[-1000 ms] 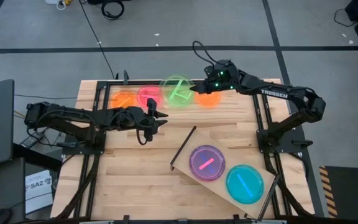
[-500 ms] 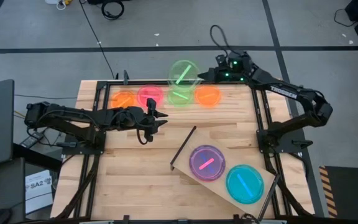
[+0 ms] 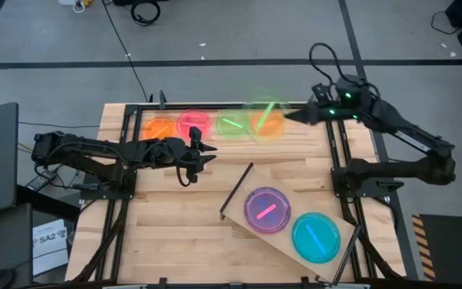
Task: Place and stack plates onto a shelf
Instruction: Stack the bottom transparent green plate on the transparent blue plate on the shelf
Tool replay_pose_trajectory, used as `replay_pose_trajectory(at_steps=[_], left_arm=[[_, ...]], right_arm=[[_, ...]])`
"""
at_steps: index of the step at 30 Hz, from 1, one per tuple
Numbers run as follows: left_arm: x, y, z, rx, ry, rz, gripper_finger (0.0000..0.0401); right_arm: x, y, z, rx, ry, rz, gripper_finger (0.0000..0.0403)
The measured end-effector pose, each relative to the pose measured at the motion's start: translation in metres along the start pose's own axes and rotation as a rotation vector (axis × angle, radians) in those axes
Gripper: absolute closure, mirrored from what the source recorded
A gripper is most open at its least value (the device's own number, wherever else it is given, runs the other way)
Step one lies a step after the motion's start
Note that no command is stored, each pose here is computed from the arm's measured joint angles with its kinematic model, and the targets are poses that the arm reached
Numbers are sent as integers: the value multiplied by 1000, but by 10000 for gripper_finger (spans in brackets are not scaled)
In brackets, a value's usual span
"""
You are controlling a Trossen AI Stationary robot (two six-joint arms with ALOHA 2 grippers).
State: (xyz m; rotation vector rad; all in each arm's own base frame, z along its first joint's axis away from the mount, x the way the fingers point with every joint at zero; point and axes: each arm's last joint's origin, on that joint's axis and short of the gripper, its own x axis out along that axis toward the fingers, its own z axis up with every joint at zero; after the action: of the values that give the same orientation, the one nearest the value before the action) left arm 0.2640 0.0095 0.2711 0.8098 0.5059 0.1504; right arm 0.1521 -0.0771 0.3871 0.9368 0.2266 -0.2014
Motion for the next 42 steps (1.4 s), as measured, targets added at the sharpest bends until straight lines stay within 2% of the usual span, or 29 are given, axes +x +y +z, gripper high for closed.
replay_pose_trajectory(at_steps=[8, 14, 23, 28, 32, 37, 42], left_arm=[[0, 0, 0, 0, 0, 0, 275], [0, 0, 0, 0, 0, 0, 275], [0, 0, 0, -2, 0, 0, 275], [0, 0, 0, -1, 2, -1, 275], [0, -1, -1, 3, 11, -9, 275], [0, -1, -1, 3, 12, -10, 275], [0, -1, -1, 4, 12, -10, 275]], right_arm=[[-43, 7, -48, 73, 223, -53, 392], [-56, 7, -66, 134, 322, -102, 392], [-38, 17, -80, 127, 458, -107, 391], [-18, 28, -99, 88, 632, -110, 391], [-14, 38, -118, 70, 774, -82, 391], [-18, 50, -135, 98, 807, -90, 391], [-23, 58, -153, 73, 847, -112, 391]])
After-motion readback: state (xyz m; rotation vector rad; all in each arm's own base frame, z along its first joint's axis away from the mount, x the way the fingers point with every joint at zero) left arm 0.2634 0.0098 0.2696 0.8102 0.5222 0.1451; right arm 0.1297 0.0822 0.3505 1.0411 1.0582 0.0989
